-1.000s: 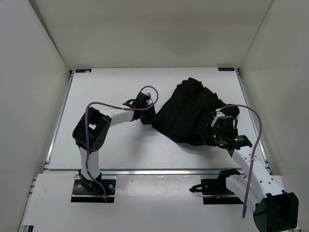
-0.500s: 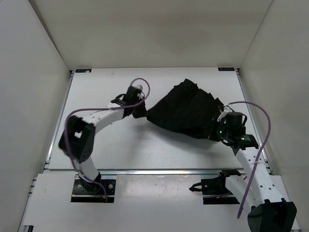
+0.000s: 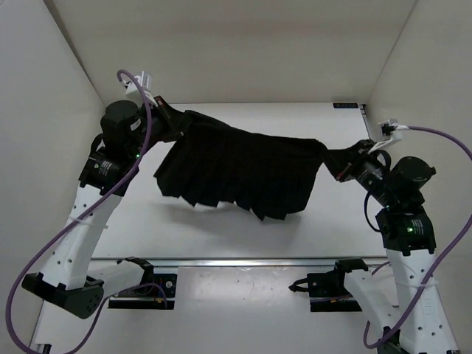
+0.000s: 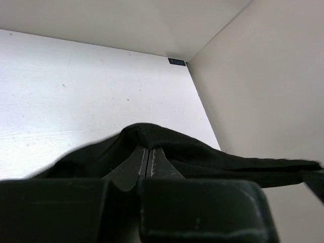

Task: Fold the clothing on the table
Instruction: Flatten the skirt out

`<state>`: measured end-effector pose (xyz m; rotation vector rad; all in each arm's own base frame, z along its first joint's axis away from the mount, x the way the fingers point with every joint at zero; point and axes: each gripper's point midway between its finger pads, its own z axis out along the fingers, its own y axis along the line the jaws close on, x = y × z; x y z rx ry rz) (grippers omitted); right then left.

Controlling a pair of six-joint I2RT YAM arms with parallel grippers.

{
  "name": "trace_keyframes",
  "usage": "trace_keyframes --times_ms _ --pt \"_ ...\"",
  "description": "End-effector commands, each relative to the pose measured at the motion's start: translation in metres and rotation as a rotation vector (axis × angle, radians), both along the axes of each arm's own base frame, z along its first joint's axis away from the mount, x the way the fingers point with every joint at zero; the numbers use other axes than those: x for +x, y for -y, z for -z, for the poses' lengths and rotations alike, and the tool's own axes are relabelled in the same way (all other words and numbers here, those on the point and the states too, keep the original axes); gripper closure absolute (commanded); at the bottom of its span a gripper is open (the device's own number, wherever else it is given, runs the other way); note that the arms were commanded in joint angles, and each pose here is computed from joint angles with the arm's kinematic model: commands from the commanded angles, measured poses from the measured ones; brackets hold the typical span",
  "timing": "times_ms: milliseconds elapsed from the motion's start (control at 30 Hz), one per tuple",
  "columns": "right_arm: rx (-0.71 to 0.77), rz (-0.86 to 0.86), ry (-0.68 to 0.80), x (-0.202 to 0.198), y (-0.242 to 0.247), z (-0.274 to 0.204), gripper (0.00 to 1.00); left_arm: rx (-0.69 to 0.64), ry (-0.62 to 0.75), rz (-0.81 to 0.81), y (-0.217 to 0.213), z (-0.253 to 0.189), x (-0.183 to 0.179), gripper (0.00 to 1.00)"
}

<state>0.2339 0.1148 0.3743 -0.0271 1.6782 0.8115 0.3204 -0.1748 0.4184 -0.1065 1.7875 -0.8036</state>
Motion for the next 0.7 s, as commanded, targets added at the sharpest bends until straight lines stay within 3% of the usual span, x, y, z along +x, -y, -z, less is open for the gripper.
trace_keyframes --times_ms 0,100,267,333,400,500,533,667 --pt "0.013 0.006 0.078 0.009 0.0 -0.04 1.0 0.067 -0.031 -0.093 -0.023 0.008 0.004 1.0" --pt "0.025 -0.058 0.033 0.03 -0.013 -0.035 1.0 0.099 -0.067 -0.082 -0.021 0.02 0.016 1.0" --pt "-0.075 -0.125 -0.049 0.086 -0.067 0.007 1.0 0.153 -0.195 -0.028 -0.018 0.071 0.046 1.0" --pt "-0.066 -0.148 -0.036 0.113 -0.075 -0.009 1.0 0.158 -0.242 -0.051 -0.029 0.086 0.072 1.0" --pt "-0.068 -0.165 -0.07 0.152 -0.078 -0.006 1.0 0.164 -0.19 -0.087 -0.037 0.056 0.1 1.0" --pt "-0.1 -0.118 0.092 0.181 -0.075 -0.083 1.0 0.141 -0.128 -0.118 -0.036 0.016 0.134 1.0" --pt "-0.103 -0.107 0.092 0.19 -0.073 -0.087 1.0 0.123 -0.09 -0.122 -0.035 -0.002 0.142 1.0" --pt "-0.117 -0.078 0.085 0.212 -0.052 -0.1 1.0 0.09 -0.069 -0.111 -0.038 -0.007 0.155 1.0"
